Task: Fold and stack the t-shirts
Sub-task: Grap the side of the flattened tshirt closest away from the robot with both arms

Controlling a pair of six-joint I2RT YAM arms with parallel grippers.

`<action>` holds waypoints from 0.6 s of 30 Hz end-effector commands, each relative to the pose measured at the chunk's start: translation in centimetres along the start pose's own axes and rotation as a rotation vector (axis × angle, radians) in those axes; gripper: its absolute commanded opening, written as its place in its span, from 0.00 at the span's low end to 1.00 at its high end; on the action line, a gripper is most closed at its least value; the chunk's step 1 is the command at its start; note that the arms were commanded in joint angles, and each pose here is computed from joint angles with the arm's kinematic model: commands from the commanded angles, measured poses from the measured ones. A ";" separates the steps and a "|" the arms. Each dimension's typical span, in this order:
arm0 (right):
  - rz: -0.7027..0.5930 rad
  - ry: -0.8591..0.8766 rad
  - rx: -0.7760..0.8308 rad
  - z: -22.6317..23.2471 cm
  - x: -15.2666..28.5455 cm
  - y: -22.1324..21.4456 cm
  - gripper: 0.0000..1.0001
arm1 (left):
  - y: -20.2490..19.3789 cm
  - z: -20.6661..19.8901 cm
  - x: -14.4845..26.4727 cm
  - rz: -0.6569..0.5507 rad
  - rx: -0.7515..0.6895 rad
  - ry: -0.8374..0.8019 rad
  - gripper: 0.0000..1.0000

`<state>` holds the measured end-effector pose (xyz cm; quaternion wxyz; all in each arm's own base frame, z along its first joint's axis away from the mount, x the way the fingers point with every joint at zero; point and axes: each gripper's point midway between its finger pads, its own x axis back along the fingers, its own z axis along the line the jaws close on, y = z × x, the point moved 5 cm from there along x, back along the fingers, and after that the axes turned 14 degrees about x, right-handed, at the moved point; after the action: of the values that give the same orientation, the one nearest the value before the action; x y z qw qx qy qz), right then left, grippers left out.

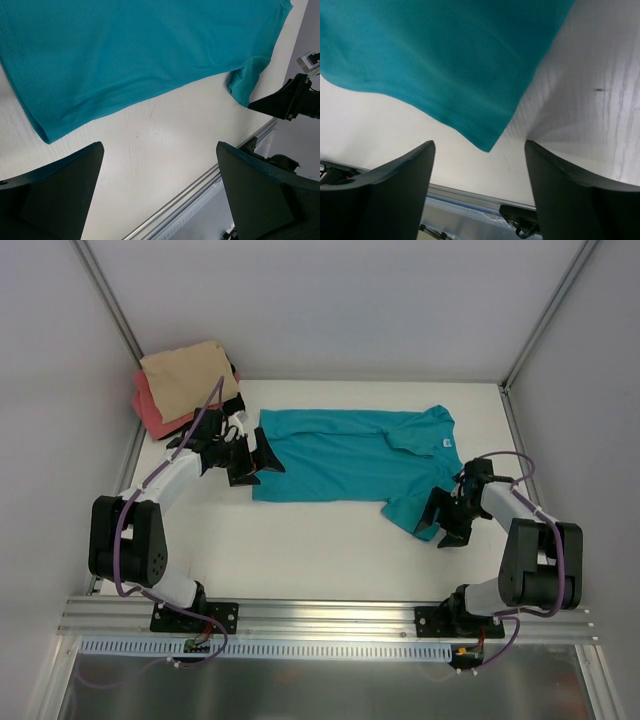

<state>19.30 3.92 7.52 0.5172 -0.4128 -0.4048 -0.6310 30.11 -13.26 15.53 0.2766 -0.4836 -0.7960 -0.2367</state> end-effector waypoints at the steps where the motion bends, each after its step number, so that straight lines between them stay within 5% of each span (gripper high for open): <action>1: -0.040 0.028 -0.005 0.1 -0.9 1.2 0.74 | 1.1 -2.0 1.5 -0.058 -0.075 -0.033 0.99; 9: -0.021 0.040 -0.012 0.4 -2.5 2.2 0.34 | 1.7 -2.3 1.5 -0.058 -0.094 -0.025 0.99; 12: -0.013 0.042 -0.008 0.6 -2.8 2.0 0.00 | 1.7 -2.3 1.5 -0.058 -0.098 -0.023 0.99; 18: -0.061 0.004 0.008 0.8 -1.1 2.2 0.00 | 1.5 -1.1 1.4 -0.060 -0.112 0.027 0.99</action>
<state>20.95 4.75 5.94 0.5201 -0.4119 -0.3911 -0.6378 31.20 -13.00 17.05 0.2559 -0.4770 -0.7963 -0.2701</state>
